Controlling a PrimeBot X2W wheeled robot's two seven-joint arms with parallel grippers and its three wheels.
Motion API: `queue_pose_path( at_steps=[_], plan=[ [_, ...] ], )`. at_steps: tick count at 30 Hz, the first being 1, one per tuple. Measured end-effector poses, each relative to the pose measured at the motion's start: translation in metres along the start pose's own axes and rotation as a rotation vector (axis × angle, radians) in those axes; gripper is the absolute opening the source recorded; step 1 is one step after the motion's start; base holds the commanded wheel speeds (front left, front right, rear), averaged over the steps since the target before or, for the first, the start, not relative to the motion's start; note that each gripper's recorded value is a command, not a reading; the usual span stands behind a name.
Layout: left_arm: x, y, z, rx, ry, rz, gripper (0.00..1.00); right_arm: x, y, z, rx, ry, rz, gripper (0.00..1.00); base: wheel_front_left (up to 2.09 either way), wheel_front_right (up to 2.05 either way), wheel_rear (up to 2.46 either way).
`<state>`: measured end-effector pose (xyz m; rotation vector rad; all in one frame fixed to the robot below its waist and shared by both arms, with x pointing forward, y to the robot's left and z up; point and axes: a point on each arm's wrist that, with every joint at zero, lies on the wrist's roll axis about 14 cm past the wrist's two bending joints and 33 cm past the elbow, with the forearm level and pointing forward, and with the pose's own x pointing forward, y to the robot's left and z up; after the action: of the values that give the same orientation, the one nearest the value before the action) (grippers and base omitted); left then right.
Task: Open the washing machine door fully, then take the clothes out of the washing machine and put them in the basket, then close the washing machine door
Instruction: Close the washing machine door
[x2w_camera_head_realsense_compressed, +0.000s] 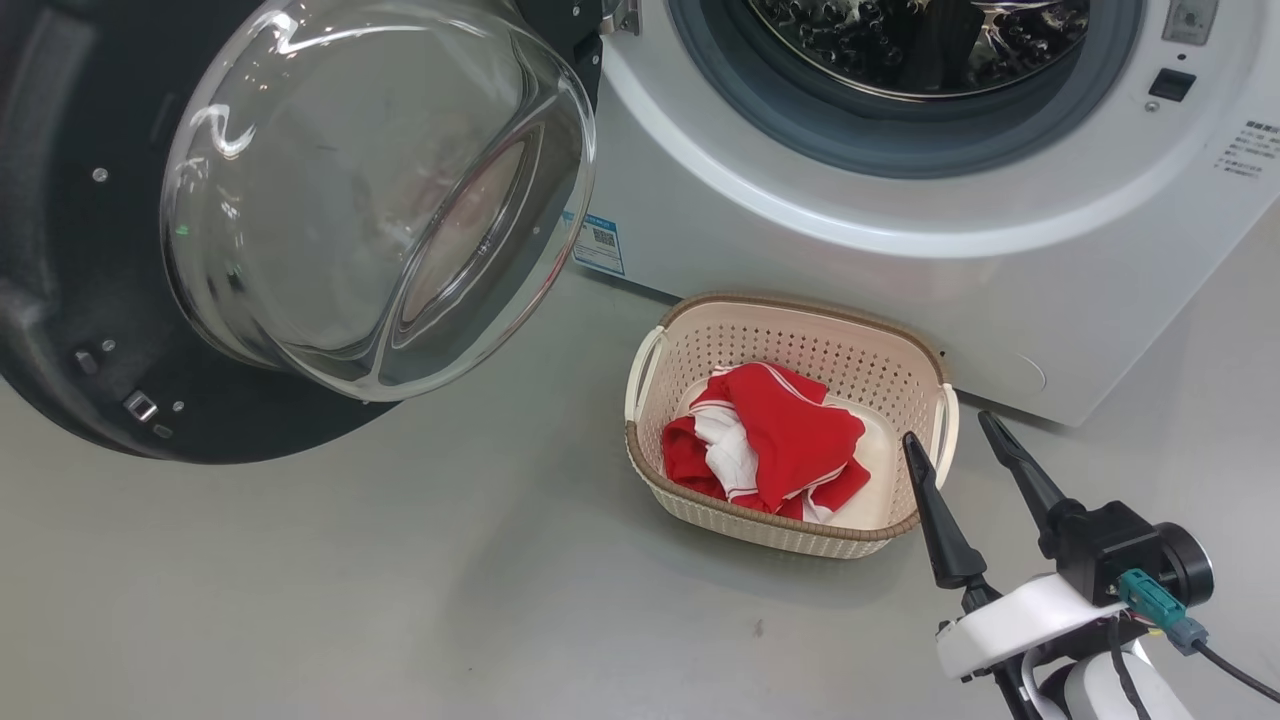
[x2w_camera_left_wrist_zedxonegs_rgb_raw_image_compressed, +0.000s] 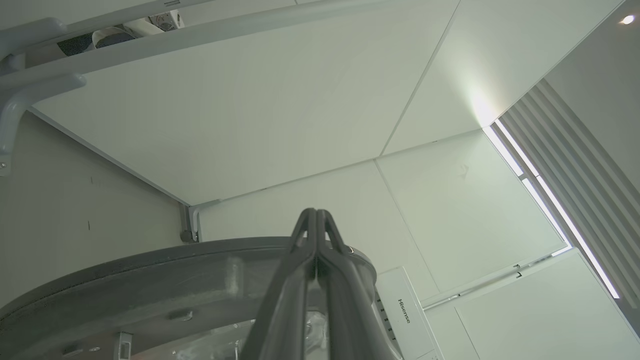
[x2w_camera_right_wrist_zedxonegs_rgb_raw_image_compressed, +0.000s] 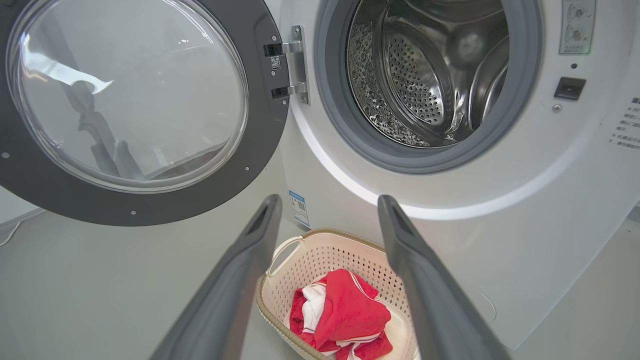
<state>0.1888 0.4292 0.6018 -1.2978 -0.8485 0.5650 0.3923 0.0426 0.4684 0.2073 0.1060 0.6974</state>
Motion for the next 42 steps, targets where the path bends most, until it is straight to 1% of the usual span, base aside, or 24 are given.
queue_pose_path(
  at_steps=[8,13,17,21,31,39,42],
  plan=[
    [0.034,0.028,0.013,0.025,0.007,0.123,0.00,0.004,-0.011,-0.001,-0.008,0.003,-0.013,1.00,0.00,0.00,0.00],
    [0.050,0.046,0.016,-0.005,0.005,0.207,0.00,0.004,-0.017,-0.002,-0.008,0.009,-0.025,1.00,0.00,0.00,0.00],
    [0.064,0.051,0.011,-0.027,0.025,0.243,0.00,0.003,-0.022,-0.004,-0.009,0.015,-0.035,1.00,0.00,0.00,0.00],
    [0.076,0.054,0.005,0.000,0.063,0.269,0.00,0.004,-0.025,-0.003,-0.014,0.018,-0.034,1.00,0.00,0.00,0.00],
    [0.087,0.066,-0.045,0.056,0.293,0.321,0.00,0.002,-0.034,-0.003,-0.017,0.018,-0.051,1.00,0.00,0.00,0.00],
    [0.087,0.073,-0.076,0.070,0.429,0.344,0.00,0.004,-0.039,-0.002,-0.017,0.015,-0.063,1.00,0.00,0.00,0.00],
    [0.087,0.074,-0.081,0.064,0.454,0.349,0.00,0.003,-0.042,-0.002,-0.021,0.015,-0.068,1.00,0.00,0.00,0.00]
  ],
)
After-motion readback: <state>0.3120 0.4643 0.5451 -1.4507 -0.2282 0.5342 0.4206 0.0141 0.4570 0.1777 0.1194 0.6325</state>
